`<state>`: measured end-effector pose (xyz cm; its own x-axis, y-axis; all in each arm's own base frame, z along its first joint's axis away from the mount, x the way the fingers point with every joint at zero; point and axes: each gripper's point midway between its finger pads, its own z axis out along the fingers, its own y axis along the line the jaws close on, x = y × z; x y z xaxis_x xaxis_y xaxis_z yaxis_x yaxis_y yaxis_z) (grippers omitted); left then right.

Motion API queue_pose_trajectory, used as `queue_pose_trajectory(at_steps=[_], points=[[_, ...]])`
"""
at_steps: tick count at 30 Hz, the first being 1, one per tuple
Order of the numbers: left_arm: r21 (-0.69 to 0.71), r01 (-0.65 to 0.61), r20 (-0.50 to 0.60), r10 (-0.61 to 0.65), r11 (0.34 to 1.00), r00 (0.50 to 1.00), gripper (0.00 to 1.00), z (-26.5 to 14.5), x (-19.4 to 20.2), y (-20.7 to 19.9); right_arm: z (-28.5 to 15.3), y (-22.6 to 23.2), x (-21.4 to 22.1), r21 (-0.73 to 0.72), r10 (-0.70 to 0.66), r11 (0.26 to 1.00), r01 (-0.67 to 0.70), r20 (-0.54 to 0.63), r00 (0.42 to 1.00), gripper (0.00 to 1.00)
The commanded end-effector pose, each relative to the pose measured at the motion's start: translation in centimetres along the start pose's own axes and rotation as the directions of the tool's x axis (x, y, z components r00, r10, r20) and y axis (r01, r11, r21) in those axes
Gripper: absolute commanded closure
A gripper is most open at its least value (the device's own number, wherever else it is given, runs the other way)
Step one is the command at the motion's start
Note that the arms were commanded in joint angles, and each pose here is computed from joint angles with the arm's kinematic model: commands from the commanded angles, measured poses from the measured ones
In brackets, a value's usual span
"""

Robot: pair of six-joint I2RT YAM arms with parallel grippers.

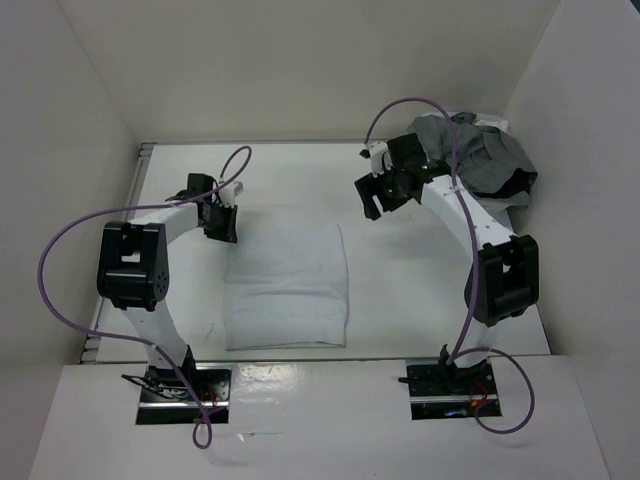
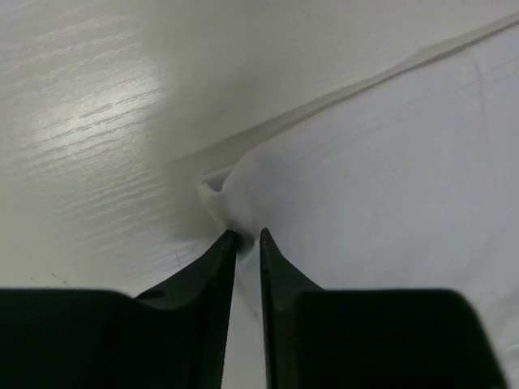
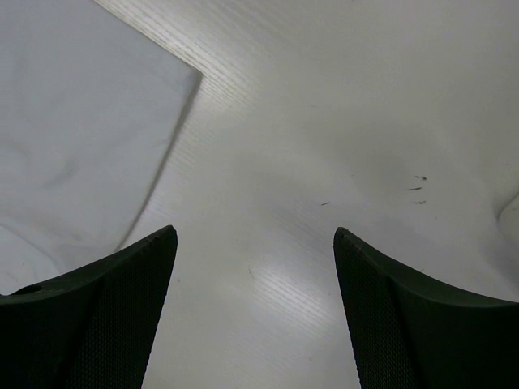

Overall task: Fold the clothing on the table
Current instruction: Flatten the skirt out

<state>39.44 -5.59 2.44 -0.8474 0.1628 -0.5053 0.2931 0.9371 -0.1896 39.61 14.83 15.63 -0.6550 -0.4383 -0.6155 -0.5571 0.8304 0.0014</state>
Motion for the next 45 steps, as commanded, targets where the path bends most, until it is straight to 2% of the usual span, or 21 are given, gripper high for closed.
queue_pose_trajectory(at_steps=[1,3,6,10,18,24,30,39,42,43,45], points=[[0.009,-0.018,0.046,0.018,1.0,0.999,0.78,0.1,-1.8,-0.1,0.2,1.7,-1.6,-0.044,-0.043,0.998,0.044,0.019,0.999,0.18],[0.008,-0.027,0.046,0.027,1.0,0.999,0.88,0.4,-1.7,0.0,0.6,2.7,-1.6,-0.061,-0.059,0.996,0.06,0.008,0.998,0.18],[0.01,-0.024,0.036,0.024,1.0,0.999,0.96,0.5,-1.3,0.0,2.2,4.5,-1.7,-0.095,-0.093,0.991,0.091,-0.015,0.996,0.18],[0.001,-0.024,0.035,0.024,1.0,0.999,1.0,0.2,-1.3,0.1,4.9,7.5,-1.2,-0.138,-0.139,0.982,0.131,-0.049,0.989,0.18],[-0.01,-0.027,0.045,0.027,1.0,0.999,1.0,-0.8,-1.2,-0.1,9.2,9.1,2.0,-0.208,-0.15,0.971,0.117,-0.148,0.978,0.2],[-0.012,-0.029,0.053,0.03,0.999,0.998,1.0,-1.3,-1.5,-0.2,10.9,8.9,4.1,-0.207,-0.159,0.971,0.121,-0.178,0.971,0.3],[-0.003,-0.03,0.056,0.031,1.0,0.998,1.0,-1.4,-1.5,-0.4,12.4,8.9,4.7,-0.209,-0.159,0.971,0.117,-0.193,0.968,0.37],[0.009,-0.025,0.04,0.025,1.0,0.999,1.0,-1.1,-1.1,-0.5,14.5,9.0,4.8,-0.218,-0.14,0.971,0.093,-0.209,0.968,0.39],[0.018,-0.026,0.042,0.025,0.999,0.999,1.0,-1.1,-1.1,-0.7,14.8,9.0,4.7,-0.218,-0.14,0.971,0.093,-0.21,0.968,0.46],[0.02,-0.023,0.033,0.022,1.0,0.999,1.0,-0.9,-0.9,-0.7,15.0,9.0,4.6,-0.218,-0.14,0.971,0.093,-0.209,0.968,0.55],[0.026,-0.028,0.023,0.027,0.999,0.999,1.0,-0.5,-0.7,-1.0,15.4,8.8,4.7,-0.209,-0.14,0.973,0.095,-0.215,0.967,0.66]])
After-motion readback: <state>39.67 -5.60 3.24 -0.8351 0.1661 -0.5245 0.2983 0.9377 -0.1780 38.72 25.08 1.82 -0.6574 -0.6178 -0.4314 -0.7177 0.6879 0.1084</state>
